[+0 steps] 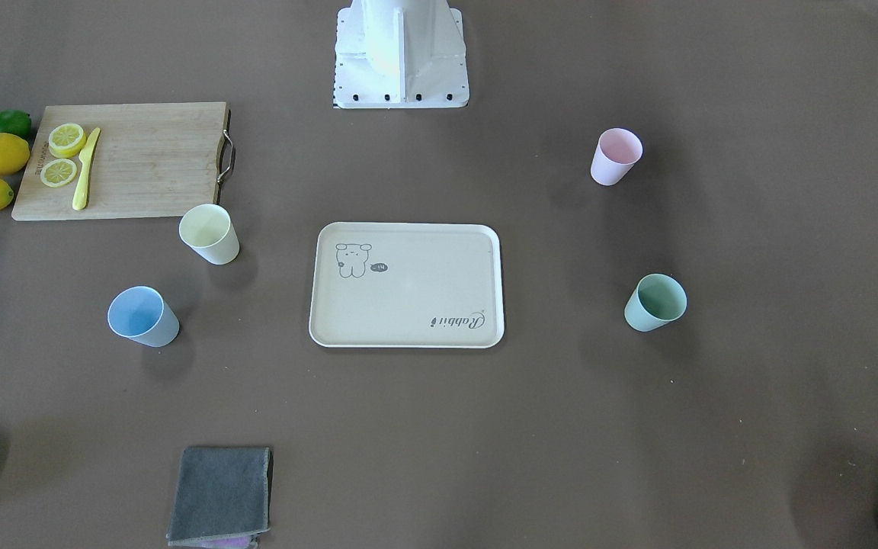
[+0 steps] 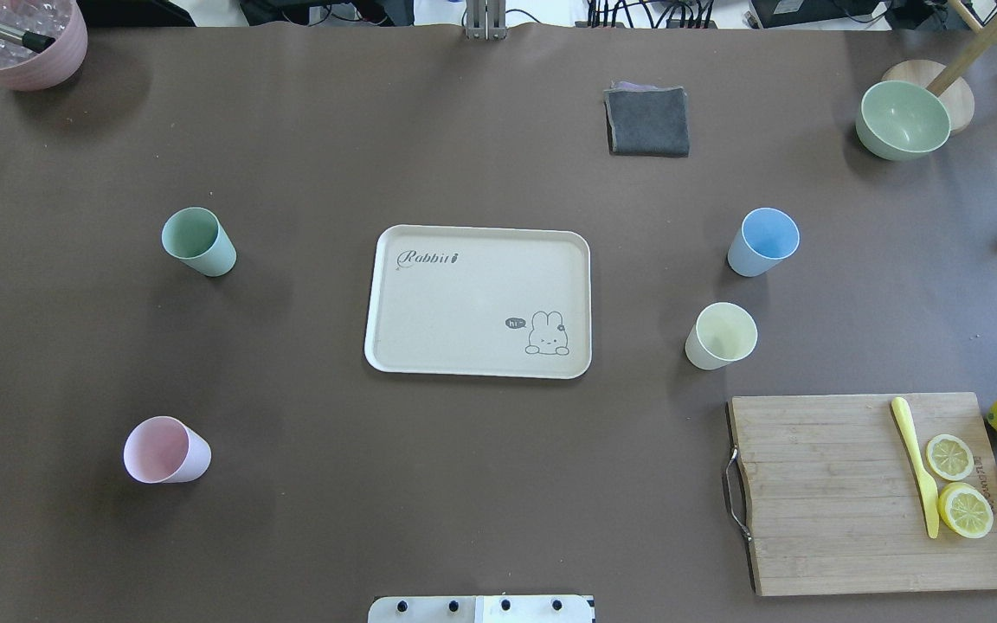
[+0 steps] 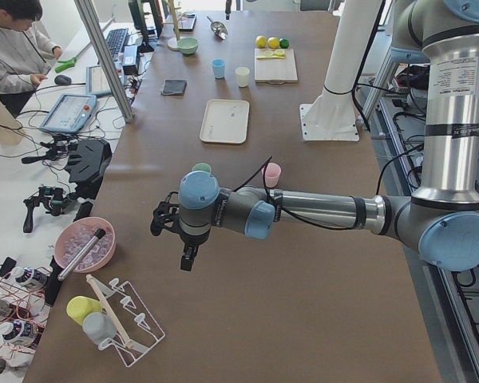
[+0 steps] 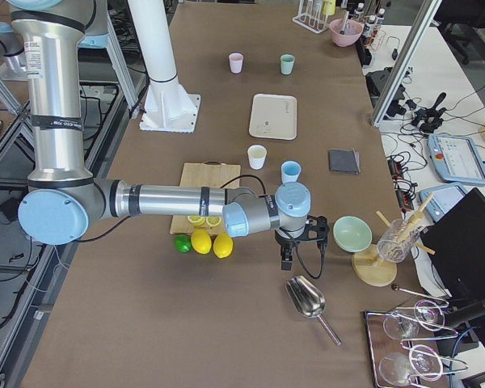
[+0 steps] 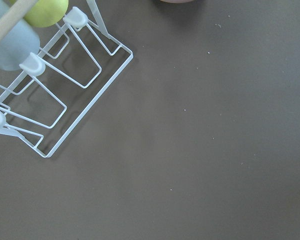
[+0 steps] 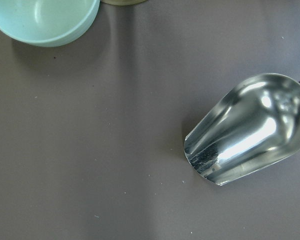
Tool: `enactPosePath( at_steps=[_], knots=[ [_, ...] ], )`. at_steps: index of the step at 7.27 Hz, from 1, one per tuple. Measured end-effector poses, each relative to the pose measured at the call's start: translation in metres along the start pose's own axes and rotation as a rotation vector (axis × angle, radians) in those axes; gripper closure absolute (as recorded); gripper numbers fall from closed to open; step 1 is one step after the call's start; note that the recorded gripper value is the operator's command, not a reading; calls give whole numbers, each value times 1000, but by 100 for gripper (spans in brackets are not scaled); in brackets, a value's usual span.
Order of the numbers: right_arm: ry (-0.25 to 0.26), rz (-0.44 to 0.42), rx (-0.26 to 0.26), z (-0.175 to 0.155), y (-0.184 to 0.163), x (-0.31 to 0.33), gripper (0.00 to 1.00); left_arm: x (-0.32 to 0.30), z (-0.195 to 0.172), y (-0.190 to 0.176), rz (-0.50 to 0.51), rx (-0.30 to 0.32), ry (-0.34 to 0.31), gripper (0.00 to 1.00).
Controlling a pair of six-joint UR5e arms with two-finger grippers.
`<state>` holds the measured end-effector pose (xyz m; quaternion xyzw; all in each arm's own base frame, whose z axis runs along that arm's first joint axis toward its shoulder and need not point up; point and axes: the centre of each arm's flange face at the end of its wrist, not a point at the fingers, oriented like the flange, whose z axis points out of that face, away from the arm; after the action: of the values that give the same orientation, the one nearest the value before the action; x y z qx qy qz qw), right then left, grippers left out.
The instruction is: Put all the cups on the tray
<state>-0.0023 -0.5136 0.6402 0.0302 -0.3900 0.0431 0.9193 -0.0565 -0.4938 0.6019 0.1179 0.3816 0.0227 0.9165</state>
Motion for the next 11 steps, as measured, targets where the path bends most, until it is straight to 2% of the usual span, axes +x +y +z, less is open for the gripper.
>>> enactPosePath(
  at_steps=[3,6,11],
  knots=[
    [-28,-64,59,6,20,11,0,0,0,3,-3,-3,0,3],
    [-124,-84,38,8,34,8,0,2,0,3,2,-2,7,3],
    [-176,-143,67,10,46,3,1,0,3,12,-6,-12,16,2]
  ],
)
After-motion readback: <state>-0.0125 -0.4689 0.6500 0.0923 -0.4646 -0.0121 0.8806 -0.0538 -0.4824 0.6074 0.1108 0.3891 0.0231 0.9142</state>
